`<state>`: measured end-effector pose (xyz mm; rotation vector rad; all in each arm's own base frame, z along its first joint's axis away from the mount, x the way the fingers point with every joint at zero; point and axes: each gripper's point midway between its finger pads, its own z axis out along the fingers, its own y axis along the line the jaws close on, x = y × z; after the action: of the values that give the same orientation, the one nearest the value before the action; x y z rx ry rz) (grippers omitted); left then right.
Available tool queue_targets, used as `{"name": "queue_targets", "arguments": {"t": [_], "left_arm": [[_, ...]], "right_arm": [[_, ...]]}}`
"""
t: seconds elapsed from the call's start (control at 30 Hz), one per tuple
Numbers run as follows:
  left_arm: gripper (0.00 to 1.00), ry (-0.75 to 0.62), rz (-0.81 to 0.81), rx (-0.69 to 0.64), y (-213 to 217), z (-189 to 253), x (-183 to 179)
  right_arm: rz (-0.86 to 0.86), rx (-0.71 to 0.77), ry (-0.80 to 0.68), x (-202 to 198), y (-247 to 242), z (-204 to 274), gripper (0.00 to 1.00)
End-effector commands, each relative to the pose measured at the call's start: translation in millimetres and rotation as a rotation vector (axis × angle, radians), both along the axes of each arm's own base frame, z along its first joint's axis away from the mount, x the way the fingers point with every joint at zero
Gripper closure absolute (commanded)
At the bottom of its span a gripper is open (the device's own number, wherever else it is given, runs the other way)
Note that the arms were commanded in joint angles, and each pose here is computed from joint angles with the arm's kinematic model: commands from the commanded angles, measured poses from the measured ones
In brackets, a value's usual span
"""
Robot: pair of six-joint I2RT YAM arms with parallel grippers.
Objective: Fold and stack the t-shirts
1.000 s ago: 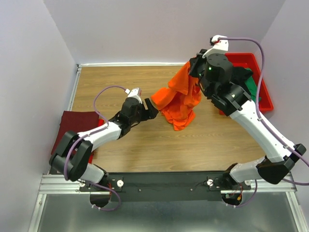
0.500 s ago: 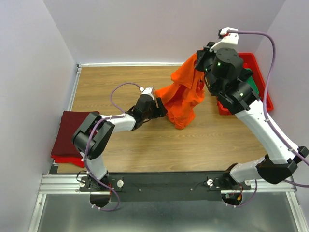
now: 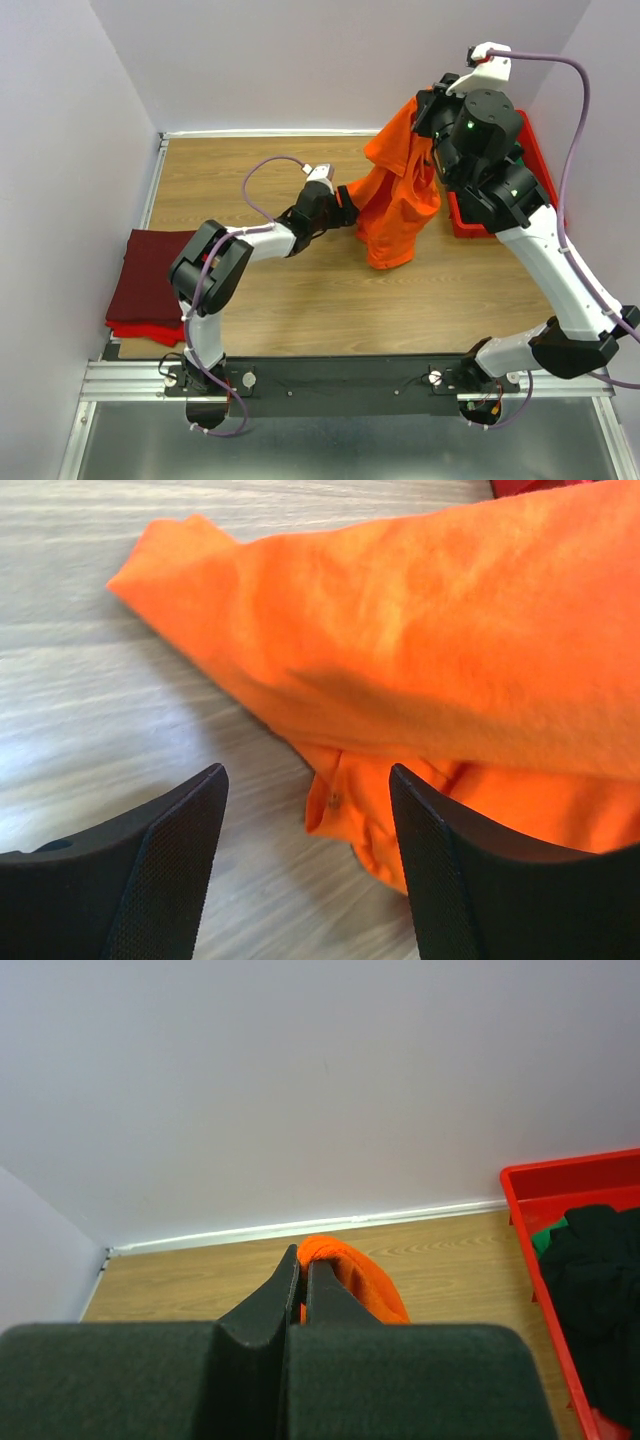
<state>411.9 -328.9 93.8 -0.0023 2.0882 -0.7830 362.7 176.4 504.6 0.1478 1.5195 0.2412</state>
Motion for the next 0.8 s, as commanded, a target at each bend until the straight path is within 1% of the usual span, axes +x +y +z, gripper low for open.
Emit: {"name": "queue_targets", "arguments": {"t": [0.0,0.2,0.53,0.67,0.77], "left_arm": [[0.27,-0.035,-0.002,0.014,-13.3,-2.0,7.9],[0.30,-0.046,-0.021,0.018,-27.9,-5.0,8.8],[0.30,-0.120,-0.053,0.017,-53.8,13.2,10.6],[0.30,-0.128,-0.039,0.021,-57.5,12.5,14.2],[0.31,-0.131,0.007,0.025,-52.1,11.8,19.3]], "right_arm": [[-0.023,0.026,-0.055,-7.9,-11.9,29.4,1.00],[-0.022,0.024,-0.062,-8.5,-12.5,34.8,1.00],[-0.014,0.012,-0.050,-5.1,-7.7,32.1,1.00],[-0.005,0.016,-0.054,-4.3,-5.7,35.2,1.00],[0.003,0.018,-0.052,-4.2,-4.0,35.7,0.99]]}}
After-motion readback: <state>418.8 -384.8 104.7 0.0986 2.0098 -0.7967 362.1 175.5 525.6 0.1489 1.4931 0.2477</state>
